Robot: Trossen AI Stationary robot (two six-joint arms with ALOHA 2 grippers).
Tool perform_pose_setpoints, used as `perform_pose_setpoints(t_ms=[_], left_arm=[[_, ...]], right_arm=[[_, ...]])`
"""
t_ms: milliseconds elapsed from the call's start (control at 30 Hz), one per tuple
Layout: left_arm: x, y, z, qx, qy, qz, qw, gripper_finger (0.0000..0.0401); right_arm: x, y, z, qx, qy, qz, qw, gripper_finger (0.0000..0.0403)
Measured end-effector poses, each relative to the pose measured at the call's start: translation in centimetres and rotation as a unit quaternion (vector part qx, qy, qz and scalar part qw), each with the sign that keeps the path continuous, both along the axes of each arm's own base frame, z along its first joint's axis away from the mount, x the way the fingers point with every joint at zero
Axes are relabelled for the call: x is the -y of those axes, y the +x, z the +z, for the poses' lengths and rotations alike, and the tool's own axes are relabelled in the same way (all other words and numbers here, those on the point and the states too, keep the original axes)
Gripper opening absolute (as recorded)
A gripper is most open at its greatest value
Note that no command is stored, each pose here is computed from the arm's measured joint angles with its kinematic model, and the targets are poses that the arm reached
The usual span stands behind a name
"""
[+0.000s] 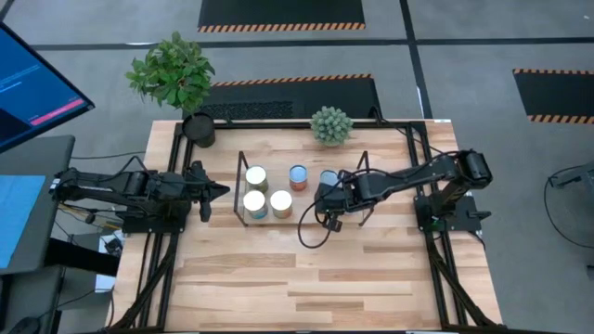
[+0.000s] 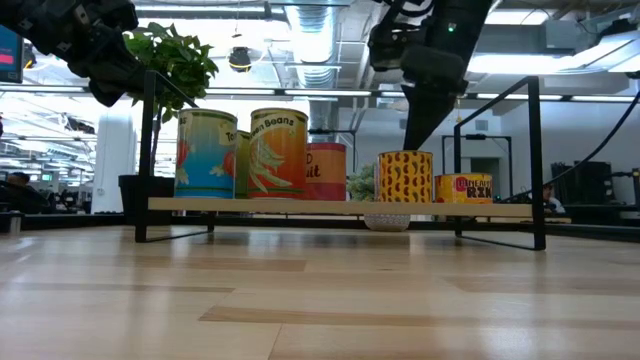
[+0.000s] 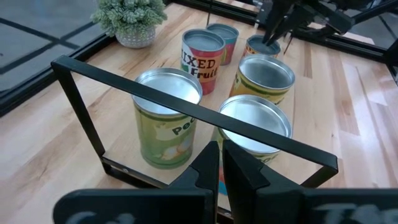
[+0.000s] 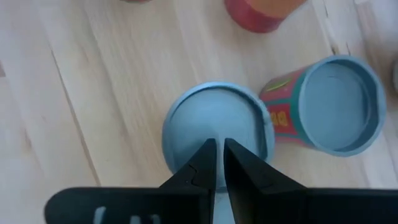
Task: Pick and place cans onto a shelf
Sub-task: Adjust the canned fruits and vegetables on the shelf
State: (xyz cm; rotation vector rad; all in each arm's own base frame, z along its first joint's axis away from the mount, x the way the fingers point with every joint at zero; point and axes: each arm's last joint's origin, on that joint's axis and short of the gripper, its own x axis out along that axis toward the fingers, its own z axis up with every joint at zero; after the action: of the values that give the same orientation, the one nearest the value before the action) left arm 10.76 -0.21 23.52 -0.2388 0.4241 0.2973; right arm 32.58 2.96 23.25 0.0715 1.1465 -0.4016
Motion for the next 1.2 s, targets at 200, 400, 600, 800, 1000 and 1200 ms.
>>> perform_pose_setpoints(t_ms=[200, 400, 600, 800, 1000, 1200], left_arm=[[0.0, 0.0, 0.0, -0.001, 0.008, 0.006, 1.000, 0.0008], [0.0, 0.0, 0.0, 0.000, 0.003, 0.008, 1.000, 0.0008], [0.0, 0.0, 0.0, 0.002, 0.000, 0.010, 1.000, 0.0008], [0.0, 0.0, 0.0, 0.002, -0.001, 0.010, 1.000, 0.0008], [0.0, 0.0, 0.0, 0.005, -0.014, 0.017, 1.000, 0.0008], [0.0, 0.0, 0.0, 0.006, -0.016, 0.018, 1.000, 0.0008]], right_arm=[[0.0, 0.0, 0.0, -0.001, 0.000, -0.002, 1.000, 0.0054], [0.2, 0.1, 0.5, 0.004, -0.028, -0.013, 1.000, 0.0054], [0.7, 1.3, 3.5, 0.050, -0.094, -0.014, 0.994, 0.0054], [4.2, 3.2, 6.1, 0.122, -0.064, 0.051, 0.989, 0.0054], [7.9, 4.6, 7.7, 0.246, -0.010, 0.057, 0.968, 0.0054], [10.0, 5.6, 8.7, 0.323, -0.022, 0.071, 0.943, 0.0054]])
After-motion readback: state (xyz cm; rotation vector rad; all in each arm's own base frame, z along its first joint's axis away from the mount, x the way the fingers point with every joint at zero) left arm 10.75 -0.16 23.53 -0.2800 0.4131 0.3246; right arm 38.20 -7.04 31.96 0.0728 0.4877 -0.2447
